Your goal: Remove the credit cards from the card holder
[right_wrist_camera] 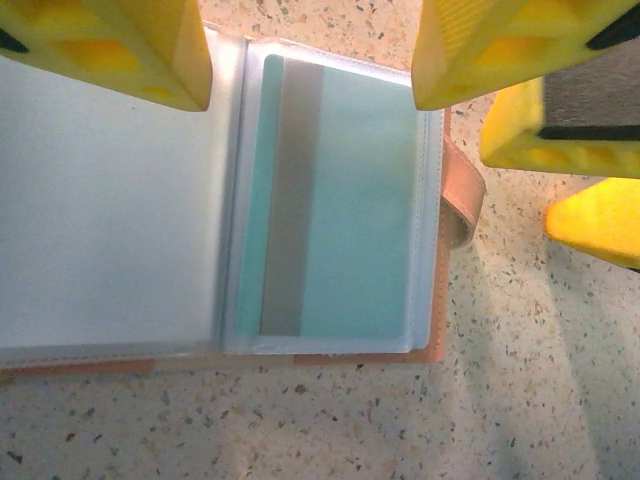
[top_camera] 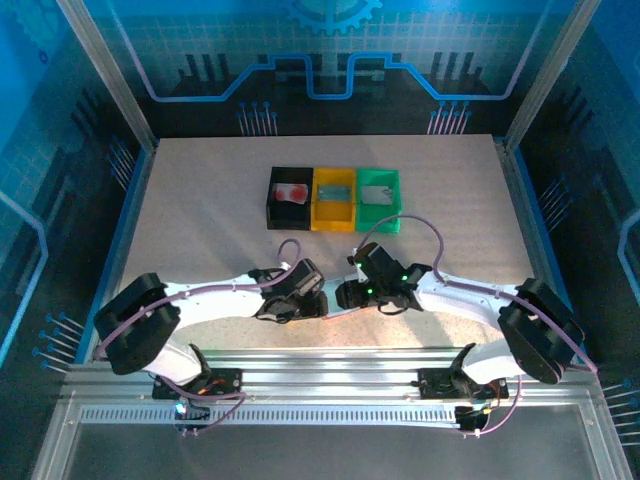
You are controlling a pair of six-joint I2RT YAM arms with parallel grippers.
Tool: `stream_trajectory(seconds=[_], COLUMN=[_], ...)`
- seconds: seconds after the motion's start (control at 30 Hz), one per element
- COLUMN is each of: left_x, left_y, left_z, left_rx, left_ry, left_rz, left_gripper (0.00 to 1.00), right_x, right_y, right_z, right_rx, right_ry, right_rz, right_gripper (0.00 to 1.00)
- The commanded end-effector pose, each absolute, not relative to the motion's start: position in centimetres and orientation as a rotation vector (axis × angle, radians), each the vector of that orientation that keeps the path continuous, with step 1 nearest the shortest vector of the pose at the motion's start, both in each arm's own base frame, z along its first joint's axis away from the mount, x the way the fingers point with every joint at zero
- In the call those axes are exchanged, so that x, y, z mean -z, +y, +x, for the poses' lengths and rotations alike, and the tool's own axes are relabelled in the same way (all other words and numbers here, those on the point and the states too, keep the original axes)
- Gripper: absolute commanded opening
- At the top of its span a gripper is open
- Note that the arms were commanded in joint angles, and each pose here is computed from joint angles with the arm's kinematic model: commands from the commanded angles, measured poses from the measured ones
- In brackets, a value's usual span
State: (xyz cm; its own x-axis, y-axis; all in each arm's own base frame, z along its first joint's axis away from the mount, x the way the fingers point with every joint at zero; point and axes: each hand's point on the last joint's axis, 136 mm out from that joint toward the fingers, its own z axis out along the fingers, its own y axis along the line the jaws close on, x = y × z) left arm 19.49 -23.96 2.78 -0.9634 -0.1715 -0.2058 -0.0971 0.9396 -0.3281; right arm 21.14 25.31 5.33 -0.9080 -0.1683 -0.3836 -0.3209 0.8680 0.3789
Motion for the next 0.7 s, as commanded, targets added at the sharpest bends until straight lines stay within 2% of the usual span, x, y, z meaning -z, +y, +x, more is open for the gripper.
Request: stream_trajectory(seconds=[0.0,0.33,0.67], left_x=[-3.9,-4.4,-4.2], left_y=[-23.1,-19.6,-18.8], left_z=[20.0,18.8,18.2], left_rx=[0.472,0.436,0.444], left_ry=[2.782,2.75,2.751], left_rz=[-0.229,-0.308,-0.317], left_gripper=[0.73,0.73,0.73], right_x=[-5.3,-3.7,-2.7], right_y=[25.8,26.4,27.1], right_z=[21.1,21.3,20.9], right_rx=[-0.559,-0.341,-0.234], right_ry=[2.708,2.727,2.739], right_rz=[-0.37,-0.414,-0.477], right_gripper=[0.59,0.63,0.66])
